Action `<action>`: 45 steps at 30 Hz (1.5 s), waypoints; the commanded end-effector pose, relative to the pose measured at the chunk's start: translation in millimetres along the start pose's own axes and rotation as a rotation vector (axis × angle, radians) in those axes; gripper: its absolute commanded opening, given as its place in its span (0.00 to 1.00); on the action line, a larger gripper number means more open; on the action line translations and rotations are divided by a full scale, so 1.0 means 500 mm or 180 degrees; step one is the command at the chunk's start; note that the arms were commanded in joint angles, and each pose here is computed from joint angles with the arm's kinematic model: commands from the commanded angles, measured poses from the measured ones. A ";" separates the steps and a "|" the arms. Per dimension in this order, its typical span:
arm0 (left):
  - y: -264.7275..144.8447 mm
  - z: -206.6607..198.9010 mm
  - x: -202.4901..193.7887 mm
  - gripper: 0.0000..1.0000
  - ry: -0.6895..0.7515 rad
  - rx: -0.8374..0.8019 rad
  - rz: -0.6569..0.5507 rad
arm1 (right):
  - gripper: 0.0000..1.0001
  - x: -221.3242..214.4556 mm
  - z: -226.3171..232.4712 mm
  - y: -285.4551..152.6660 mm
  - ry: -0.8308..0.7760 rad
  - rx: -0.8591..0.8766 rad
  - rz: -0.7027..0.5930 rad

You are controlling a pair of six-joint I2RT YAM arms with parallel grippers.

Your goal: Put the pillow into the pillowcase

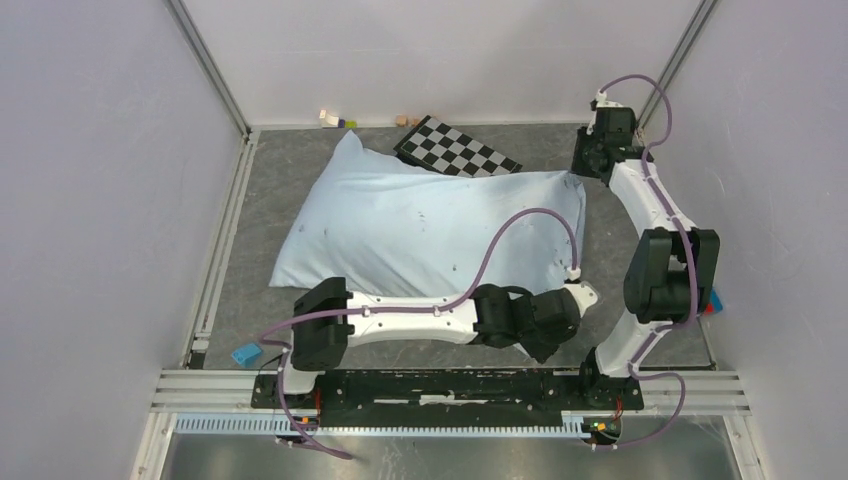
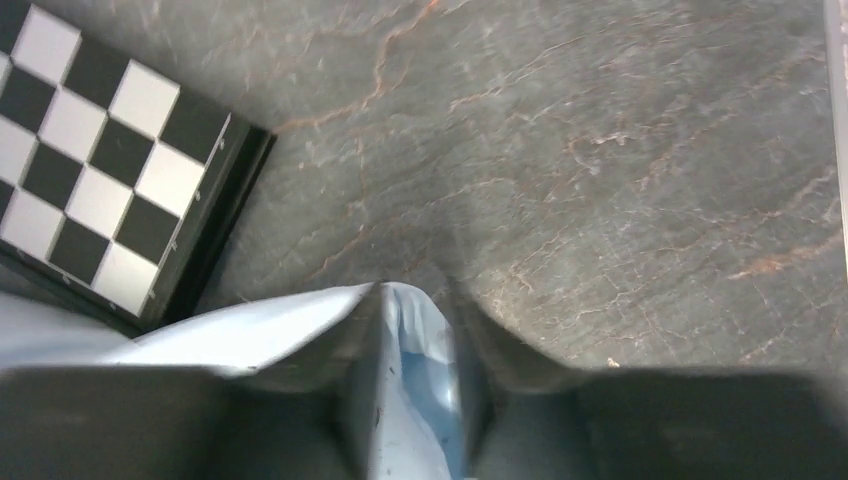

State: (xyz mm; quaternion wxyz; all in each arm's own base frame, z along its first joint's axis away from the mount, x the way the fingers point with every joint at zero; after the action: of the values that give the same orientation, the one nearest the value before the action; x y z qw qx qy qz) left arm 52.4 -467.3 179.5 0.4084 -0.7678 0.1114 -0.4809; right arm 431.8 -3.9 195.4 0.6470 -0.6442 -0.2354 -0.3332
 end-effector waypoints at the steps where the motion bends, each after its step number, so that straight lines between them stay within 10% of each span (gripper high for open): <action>1: -0.072 0.016 0.075 0.55 -0.0293 -0.0515 -0.0224 | 0.48 0.088 -0.025 -0.076 -0.0018 -0.0110 -0.0462; 10: -0.351 0.261 0.217 0.69 -0.1143 0.0345 -0.1208 | 0.97 0.094 0.068 -0.231 -0.0145 0.0337 -0.0870; 16: -0.496 0.596 0.168 0.70 -0.2446 0.2136 -0.1637 | 0.98 0.016 0.243 -0.318 -0.0466 0.1005 -0.1028; 21: -0.453 0.740 0.067 0.65 -0.3075 0.2416 -0.1532 | 0.98 -0.097 0.348 -0.317 -0.0680 0.1575 -0.0816; 31: -0.171 0.705 -0.165 0.59 -0.3674 0.2034 -0.0442 | 0.98 -0.366 0.187 -0.151 -0.0497 0.1011 0.0117; 40: -0.326 0.682 -0.083 0.71 -0.3085 0.2164 -0.0929 | 0.98 -0.189 0.220 -0.266 -0.0512 0.1134 -0.0565; 45: -0.409 0.650 -0.001 1.00 -0.2676 0.1877 -0.1158 | 0.98 -0.126 0.259 -0.348 -0.0497 0.1392 -0.0874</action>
State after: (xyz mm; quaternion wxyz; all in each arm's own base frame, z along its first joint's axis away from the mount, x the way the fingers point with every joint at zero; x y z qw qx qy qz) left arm 297.3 -171.7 234.0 0.5107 -0.7465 -0.3938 -0.1638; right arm 285.7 136.3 226.5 0.7135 -0.4981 -0.4021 -0.2849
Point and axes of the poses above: each gripper's point midway between its finger pads, its own y axis out along the fingers, its own z axis along the line the jaws close on, x = y × z, the point moved 6 cm from there along -y, back along the fingers, and after that the axes turned 2 degrees about -y, right-handed, at the moved point
